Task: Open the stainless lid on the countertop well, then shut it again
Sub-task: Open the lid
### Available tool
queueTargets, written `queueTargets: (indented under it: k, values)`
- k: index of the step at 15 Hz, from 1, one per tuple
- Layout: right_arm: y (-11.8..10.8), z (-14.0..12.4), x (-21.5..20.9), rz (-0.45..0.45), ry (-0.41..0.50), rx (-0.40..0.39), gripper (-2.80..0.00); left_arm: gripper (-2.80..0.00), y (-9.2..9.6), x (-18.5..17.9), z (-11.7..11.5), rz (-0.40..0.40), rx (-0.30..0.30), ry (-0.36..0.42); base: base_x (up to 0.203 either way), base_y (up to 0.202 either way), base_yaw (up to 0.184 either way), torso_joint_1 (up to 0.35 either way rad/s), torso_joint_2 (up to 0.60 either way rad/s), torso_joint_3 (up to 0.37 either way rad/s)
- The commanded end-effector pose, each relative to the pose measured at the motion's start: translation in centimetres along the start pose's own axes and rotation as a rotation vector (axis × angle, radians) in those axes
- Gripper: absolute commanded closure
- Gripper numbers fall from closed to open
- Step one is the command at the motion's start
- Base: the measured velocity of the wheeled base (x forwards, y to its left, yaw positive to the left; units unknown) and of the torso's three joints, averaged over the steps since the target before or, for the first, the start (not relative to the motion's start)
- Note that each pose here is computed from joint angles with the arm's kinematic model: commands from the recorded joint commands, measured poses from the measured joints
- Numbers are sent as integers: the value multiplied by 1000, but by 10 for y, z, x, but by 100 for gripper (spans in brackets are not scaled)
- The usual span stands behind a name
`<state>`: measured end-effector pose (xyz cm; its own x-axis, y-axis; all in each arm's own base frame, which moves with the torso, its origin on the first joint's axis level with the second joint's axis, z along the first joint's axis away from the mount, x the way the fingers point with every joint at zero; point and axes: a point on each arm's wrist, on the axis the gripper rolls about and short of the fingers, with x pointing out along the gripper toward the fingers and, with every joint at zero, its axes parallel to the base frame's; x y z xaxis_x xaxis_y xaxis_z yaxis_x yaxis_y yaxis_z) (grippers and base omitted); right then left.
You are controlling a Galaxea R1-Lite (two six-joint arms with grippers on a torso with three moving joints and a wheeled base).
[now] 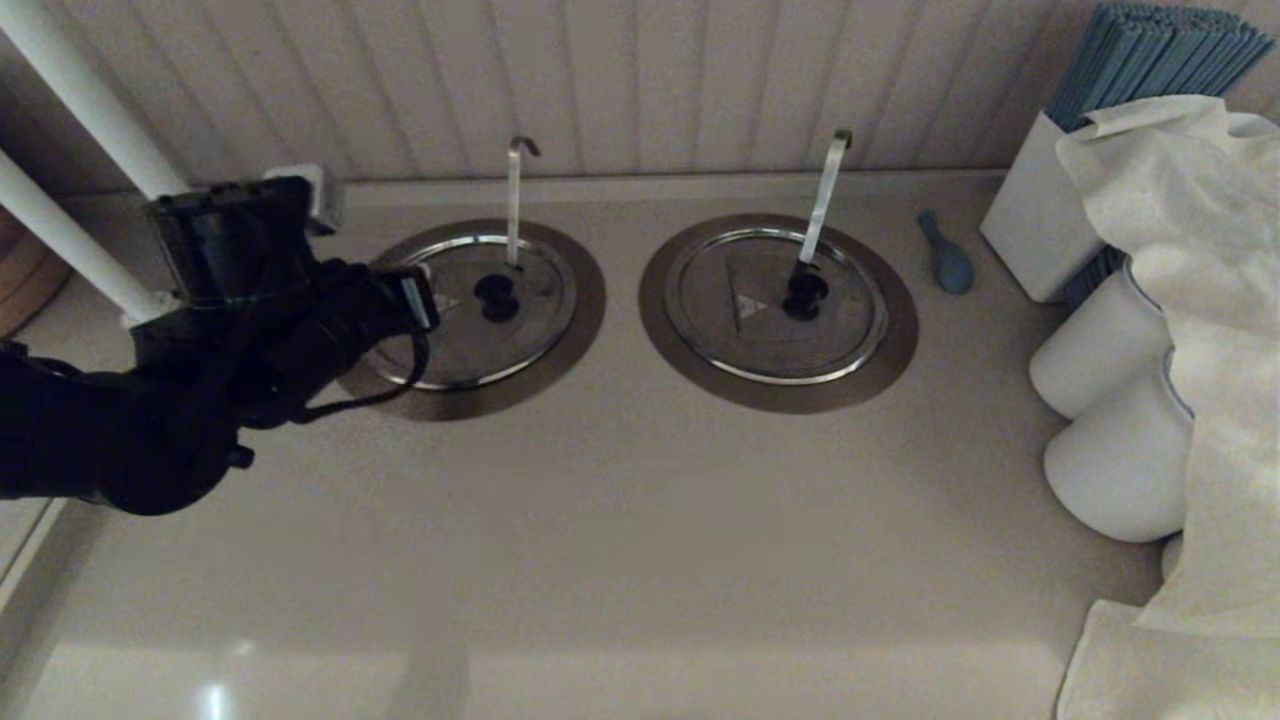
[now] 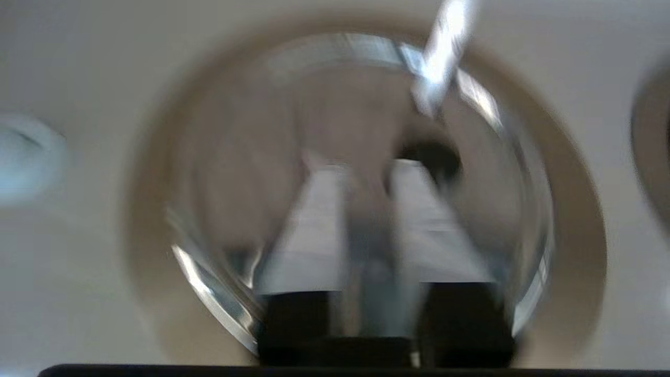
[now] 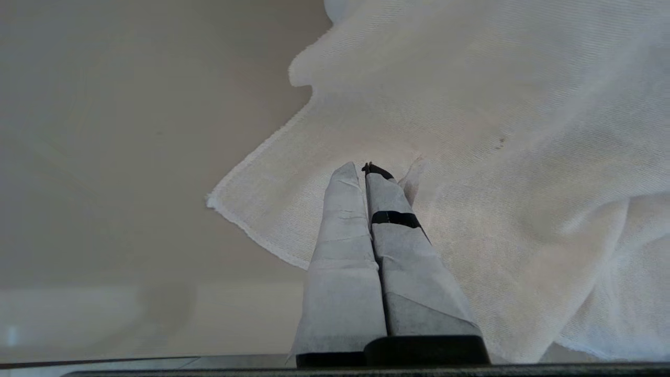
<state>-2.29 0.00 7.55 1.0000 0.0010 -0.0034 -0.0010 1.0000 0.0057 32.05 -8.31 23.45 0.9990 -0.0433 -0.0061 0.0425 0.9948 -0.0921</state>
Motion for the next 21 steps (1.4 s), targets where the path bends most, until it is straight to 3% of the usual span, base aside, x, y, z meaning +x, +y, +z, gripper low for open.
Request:
queueTargets:
  k: [1, 3, 6, 7, 10, 12, 17, 21]
  values:
    - [0, 0, 0, 1, 0, 0, 0, -280, -6, -8, -1, -25, 0, 4, 0, 0, 0, 0, 0, 0]
    - [0, 0, 0, 1, 0, 0, 0, -280, -20, -20, -5, -68, 16, 24, 0, 0, 0, 0, 0, 0]
    - [0, 0, 0, 1, 0, 0, 0, -280, -23, -42, 8, -105, 41, -10, 0, 0, 0, 0, 0, 0]
    - [0, 0, 0, 1, 0, 0, 0, -280, -27, -42, 4, -117, 46, 3, 0, 0, 0, 0, 0, 0]
    - [0, 0, 0, 2, 0, 0, 0, -280, -41, -19, -40, -136, 72, 85, 0, 0, 0, 0, 0, 0]
    - [0, 0, 0, 2, 1, 0, 0, -280, -48, -1, -57, -142, 47, -11, 0, 0, 0, 0, 0, 0]
    - [0, 0, 0, 1, 0, 0, 0, -280, -54, 17, -65, -133, 39, -39, 0, 0, 0, 0, 0, 0]
    - [0, 0, 0, 1, 1, 0, 0, -280, -58, 42, -76, -40, 33, -49, 0, 0, 0, 0, 0, 0]
